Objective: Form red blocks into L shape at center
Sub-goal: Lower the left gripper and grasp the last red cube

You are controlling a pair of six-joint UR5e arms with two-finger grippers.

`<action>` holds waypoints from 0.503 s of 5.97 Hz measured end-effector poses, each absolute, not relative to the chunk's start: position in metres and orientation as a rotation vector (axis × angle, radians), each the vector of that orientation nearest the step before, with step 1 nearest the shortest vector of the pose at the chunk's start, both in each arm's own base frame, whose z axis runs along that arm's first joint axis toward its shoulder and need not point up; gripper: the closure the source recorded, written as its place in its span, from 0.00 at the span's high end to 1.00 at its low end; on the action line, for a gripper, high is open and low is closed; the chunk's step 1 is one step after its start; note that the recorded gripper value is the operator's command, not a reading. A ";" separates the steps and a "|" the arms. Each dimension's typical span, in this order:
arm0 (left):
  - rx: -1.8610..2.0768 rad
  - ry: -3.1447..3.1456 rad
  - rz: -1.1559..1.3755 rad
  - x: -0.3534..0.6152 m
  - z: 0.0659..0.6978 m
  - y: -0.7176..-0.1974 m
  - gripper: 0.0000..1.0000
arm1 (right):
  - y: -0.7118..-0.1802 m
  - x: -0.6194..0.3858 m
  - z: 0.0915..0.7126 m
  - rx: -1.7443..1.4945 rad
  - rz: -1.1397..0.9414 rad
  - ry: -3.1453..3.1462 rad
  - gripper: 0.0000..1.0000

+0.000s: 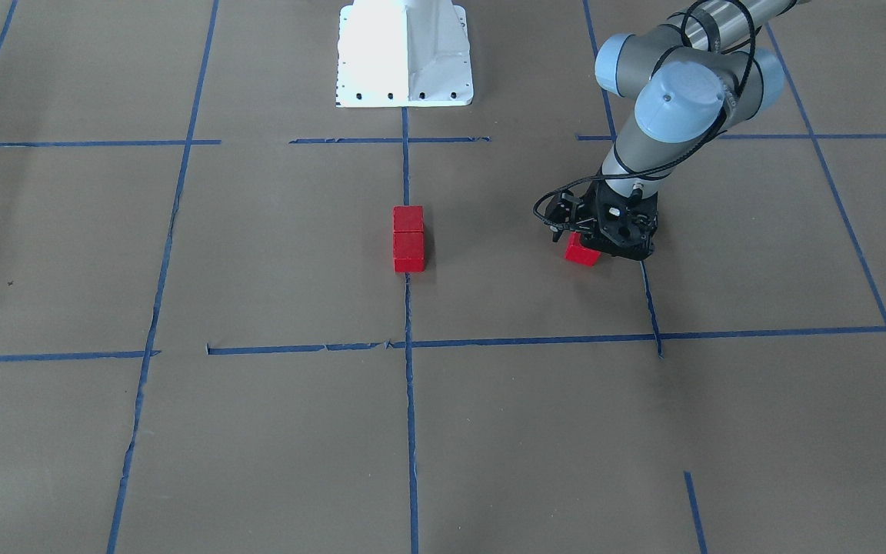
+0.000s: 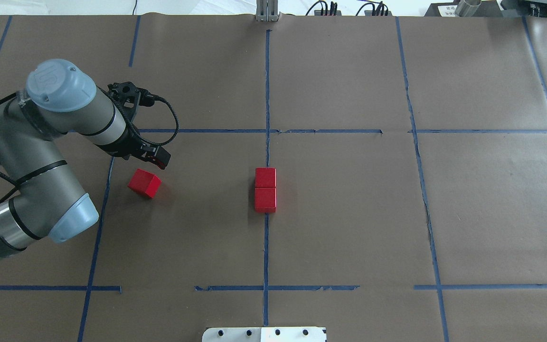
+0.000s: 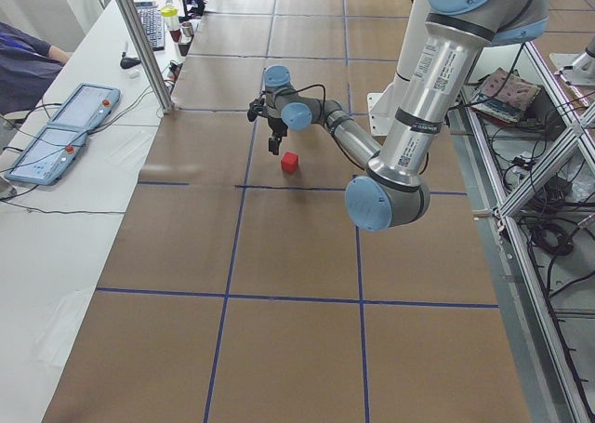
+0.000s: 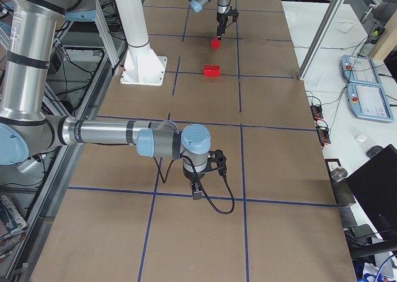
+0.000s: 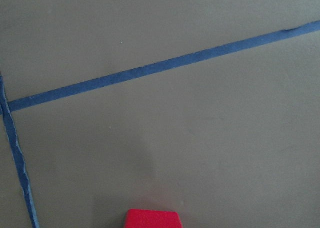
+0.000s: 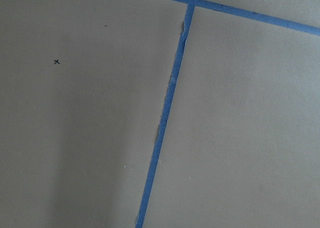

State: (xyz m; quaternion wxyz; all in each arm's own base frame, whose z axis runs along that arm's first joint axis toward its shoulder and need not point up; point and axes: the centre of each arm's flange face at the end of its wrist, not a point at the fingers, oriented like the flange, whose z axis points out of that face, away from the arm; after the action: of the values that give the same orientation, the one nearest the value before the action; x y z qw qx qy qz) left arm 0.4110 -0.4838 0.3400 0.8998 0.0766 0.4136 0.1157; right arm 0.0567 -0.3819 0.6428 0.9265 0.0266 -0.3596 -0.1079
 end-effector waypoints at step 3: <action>0.144 0.826 0.230 0.432 0.355 -0.472 1.00 | -0.381 0.057 0.645 0.049 -0.219 -0.738 1.00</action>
State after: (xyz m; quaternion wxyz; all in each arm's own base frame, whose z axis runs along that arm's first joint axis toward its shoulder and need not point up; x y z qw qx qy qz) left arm 0.4323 -0.4721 0.3550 0.9069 0.0696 0.4003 0.1113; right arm 0.0567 -0.3811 0.6447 0.9266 0.0240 -0.3599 -0.1068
